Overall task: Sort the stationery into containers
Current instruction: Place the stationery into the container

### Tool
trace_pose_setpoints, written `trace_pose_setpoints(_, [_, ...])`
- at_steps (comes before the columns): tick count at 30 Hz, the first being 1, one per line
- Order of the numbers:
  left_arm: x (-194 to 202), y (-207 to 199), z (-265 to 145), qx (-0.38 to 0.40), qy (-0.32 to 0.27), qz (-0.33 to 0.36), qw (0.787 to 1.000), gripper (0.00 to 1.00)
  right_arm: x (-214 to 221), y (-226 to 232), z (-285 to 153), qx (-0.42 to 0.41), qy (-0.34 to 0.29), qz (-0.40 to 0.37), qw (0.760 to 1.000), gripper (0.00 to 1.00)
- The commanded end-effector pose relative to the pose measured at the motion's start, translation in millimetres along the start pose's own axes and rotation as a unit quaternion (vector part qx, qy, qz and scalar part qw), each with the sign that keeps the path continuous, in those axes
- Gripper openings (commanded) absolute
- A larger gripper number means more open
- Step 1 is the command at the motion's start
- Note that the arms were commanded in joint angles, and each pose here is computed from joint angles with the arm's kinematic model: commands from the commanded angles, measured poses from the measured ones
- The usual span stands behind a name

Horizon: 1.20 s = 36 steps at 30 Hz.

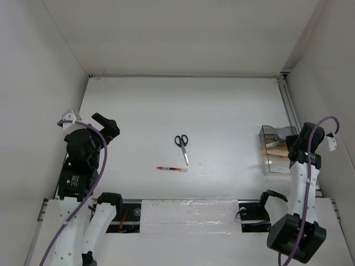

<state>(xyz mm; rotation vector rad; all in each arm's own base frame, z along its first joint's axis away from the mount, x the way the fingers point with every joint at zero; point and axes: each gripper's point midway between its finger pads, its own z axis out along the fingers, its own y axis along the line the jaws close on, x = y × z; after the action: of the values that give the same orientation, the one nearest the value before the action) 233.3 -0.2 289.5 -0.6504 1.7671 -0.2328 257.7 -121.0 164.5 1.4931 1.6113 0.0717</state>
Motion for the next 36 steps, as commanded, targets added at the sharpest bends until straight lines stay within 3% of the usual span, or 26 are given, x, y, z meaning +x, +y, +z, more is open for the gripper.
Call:
trace_pose_setpoints(1, [1.0, -4.4, 3.8, 0.008, 0.003, 0.0, 1.0, 1.0, -20.0, -4.3, -2.0, 0.015, -0.053, 0.039, 0.998, 0.0])
trace_pose_setpoints(11, [2.2, -5.1, 8.2, 0.006, 0.007, 0.001, 1.0, 1.0, -7.7, -31.9, 28.2, 0.09, -0.047, 0.035, 0.994, 0.0])
trace_pose_setpoints(28, [3.7, -4.8, 10.3, 0.003, 0.011, 0.003, 1.0, 1.0, -3.6, -52.6, 50.5, 0.111, -0.052, 0.028, 0.992, 0.0])
trace_pose_setpoints(29, [3.7, -4.8, 10.3, 0.003, 0.011, 0.003, 1.0, 1.0, -2.6, -52.9, 53.7, 0.113, -0.051, 0.027, 0.992, 0.01])
trace_pose_setpoints(30, [3.7, -4.8, 10.3, 0.003, 0.011, 0.003, 1.0, 1.0, -0.7, -54.9, 55.6, 0.118, -0.048, 0.025, 0.992, 0.08])
trace_pose_setpoints(32, [5.2, -4.4, 12.4, 0.001, 0.014, 0.004, 1.0, 1.0, -0.5, -55.1, 57.5, 0.118, -0.047, 0.02, 0.992, 0.08])
trace_pose_setpoints(36, [5.2, -4.4, 12.4, 0.001, 0.014, 0.004, 1.0, 1.0, 0.0, -48.8, 58.6, 0.103, -0.043, 0.018, 0.994, 0.25])
